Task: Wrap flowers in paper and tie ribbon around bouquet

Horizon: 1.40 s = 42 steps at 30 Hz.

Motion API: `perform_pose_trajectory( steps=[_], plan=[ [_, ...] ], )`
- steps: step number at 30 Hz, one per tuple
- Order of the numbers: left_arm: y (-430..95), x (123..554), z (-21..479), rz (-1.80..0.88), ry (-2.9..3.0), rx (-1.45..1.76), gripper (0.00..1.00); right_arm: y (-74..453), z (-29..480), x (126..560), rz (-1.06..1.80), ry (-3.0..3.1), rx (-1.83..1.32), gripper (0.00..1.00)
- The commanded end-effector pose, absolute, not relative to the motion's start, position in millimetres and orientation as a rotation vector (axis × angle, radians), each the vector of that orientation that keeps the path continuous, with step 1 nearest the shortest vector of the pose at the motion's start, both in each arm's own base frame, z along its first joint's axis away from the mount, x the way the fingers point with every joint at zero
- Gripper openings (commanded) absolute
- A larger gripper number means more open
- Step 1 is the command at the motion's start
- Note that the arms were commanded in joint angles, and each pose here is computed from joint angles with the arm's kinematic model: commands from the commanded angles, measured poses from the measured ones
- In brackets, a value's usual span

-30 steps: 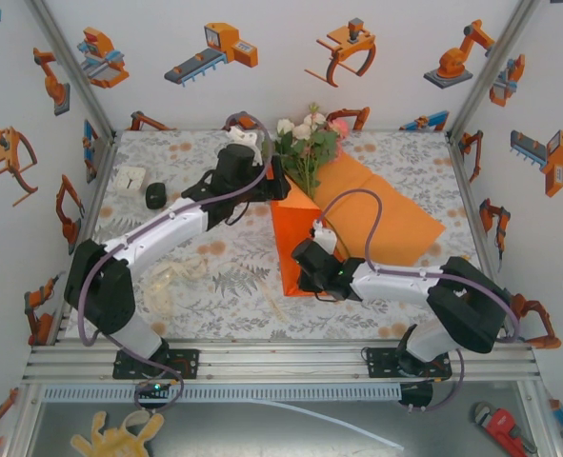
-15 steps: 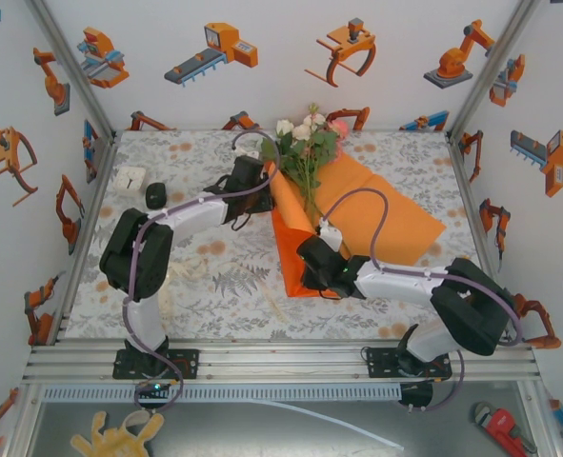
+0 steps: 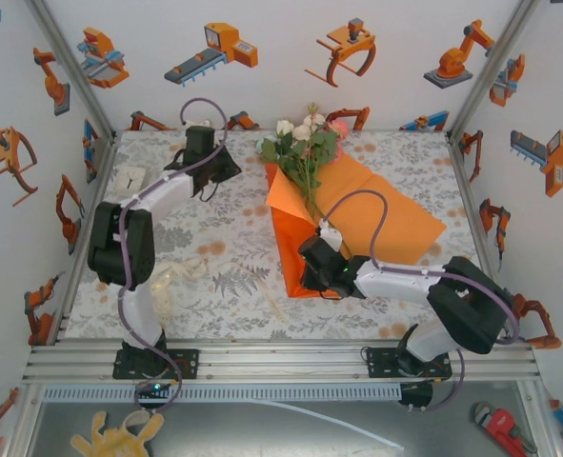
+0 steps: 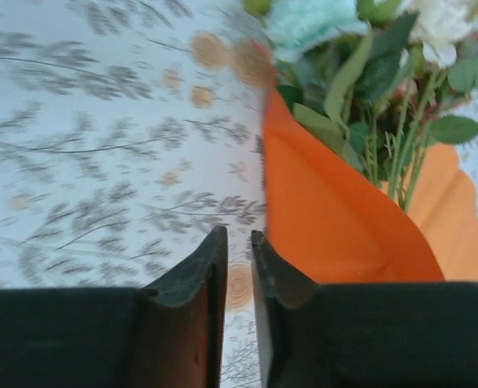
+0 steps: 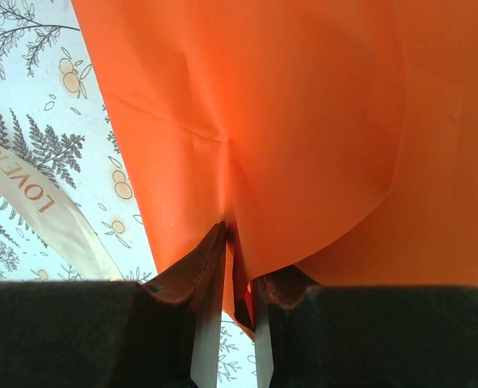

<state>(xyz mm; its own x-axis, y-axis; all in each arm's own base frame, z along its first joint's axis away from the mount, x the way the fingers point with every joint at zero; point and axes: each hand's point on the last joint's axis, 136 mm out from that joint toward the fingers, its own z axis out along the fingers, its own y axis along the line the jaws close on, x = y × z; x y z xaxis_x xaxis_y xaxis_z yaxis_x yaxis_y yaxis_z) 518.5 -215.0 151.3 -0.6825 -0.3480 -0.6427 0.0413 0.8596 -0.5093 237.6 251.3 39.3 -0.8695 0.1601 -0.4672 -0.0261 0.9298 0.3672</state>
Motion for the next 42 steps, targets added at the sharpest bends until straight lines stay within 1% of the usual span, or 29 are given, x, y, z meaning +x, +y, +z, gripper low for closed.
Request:
perform_pose_trajectory(
  steps=[1, 3, 6, 8, 10, 14, 17, 19, 21, 24, 25, 27, 30, 32, 34, 37, 39, 42],
  plan=[
    [-268.7, 500.5, 114.6, -0.749, 2.373, -0.130, 0.19, 255.3, 38.1, 241.3, 0.492, 2.591, 0.085, 0.23],
    [-293.3, 501.0, 110.0, -0.763, 2.371, -0.090, 0.19, 255.2, 36.4, 241.2, 0.477, 2.602, 0.085, 0.25],
    [-315.6, 507.3, 94.8, -0.749, 2.397, -0.086, 0.18, 256.4, 35.3, 241.0, 0.475, 2.611, 0.085, 0.28],
    [-331.5, 511.0, 90.9, -0.831, 2.376, -0.099, 0.18, 260.7, 35.9, 240.4, 0.499, 2.612, 0.063, 0.29],
    [-347.4, 511.4, 85.0, -0.903, 2.364, -0.107, 0.18, 265.1, 36.7, 239.5, 0.519, 2.618, 0.036, 0.33],
    [-353.2, 508.6, 68.5, -0.827, 2.382, -0.112, 0.18, 256.1, 38.6, 238.0, 0.488, 2.614, 0.068, 0.41],
    [-348.2, 508.6, 61.5, -0.765, 2.383, -0.120, 0.18, 242.4, 50.2, 235.3, 0.460, 2.592, 0.094, 0.51],
    [-345.7, 508.7, 57.7, -0.744, 2.388, -0.115, 0.18, 230.0, 65.1, 232.3, 0.433, 2.570, 0.106, 0.56],
    [-345.8, 508.2, 59.7, -0.737, 2.387, -0.096, 0.18, 215.7, 85.7, 229.8, 0.419, 2.531, 0.143, 0.57],
    [-345.3, 508.7, 64.5, -0.732, 2.379, -0.073, 0.19, 210.0, 117.9, 226.1, 0.513, 2.451, 0.184, 0.57],
    [-345.7, 509.0, 64.2, -0.729, 2.383, -0.069, 0.19, 215.3, 128.3, 225.5, 0.572, 2.424, 0.177, 0.57],
    [-346.7, 510.1, 63.6, -0.728, 2.385, -0.059, 0.19, 245.6, 153.7, 225.5, 0.760, 2.352, 0.107, 0.56],
    [-346.9, 510.8, 64.0, -0.731, 2.382, -0.056, 0.19, 305.4, 166.6, 227.9, 1.020, 2.340, -0.002, 0.55],
    [-346.6, 509.6, 66.6, -0.732, 2.378, -0.048, 0.19, 330.6, 156.0, 234.7, 1.059, 2.382, -0.027, 0.51],
    [-344.5, 508.8, 68.3, -0.731, 2.376, -0.046, 0.19, 332.0, 135.4, 247.5, 0.990, 2.431, 0.050, 0.48],
    [-343.2, 508.4, 70.6, -0.743, 2.368, -0.032, 0.19, 322.3, 96.5, 271.5, 0.984, 2.459, 0.151, 0.43],
    [-343.2, 509.5, 71.4, -0.763, 2.366, -0.029, 0.21, 311.9, 74.0, 279.7, 1.010, 2.466, 0.193, 0.39],
    [-343.1, 513.7, 77.1, -0.787, 2.342, -0.007, 0.30, 308.8, 50.0, 271.1, 1.040, 2.529, 0.136, 0.38]
  ],
)
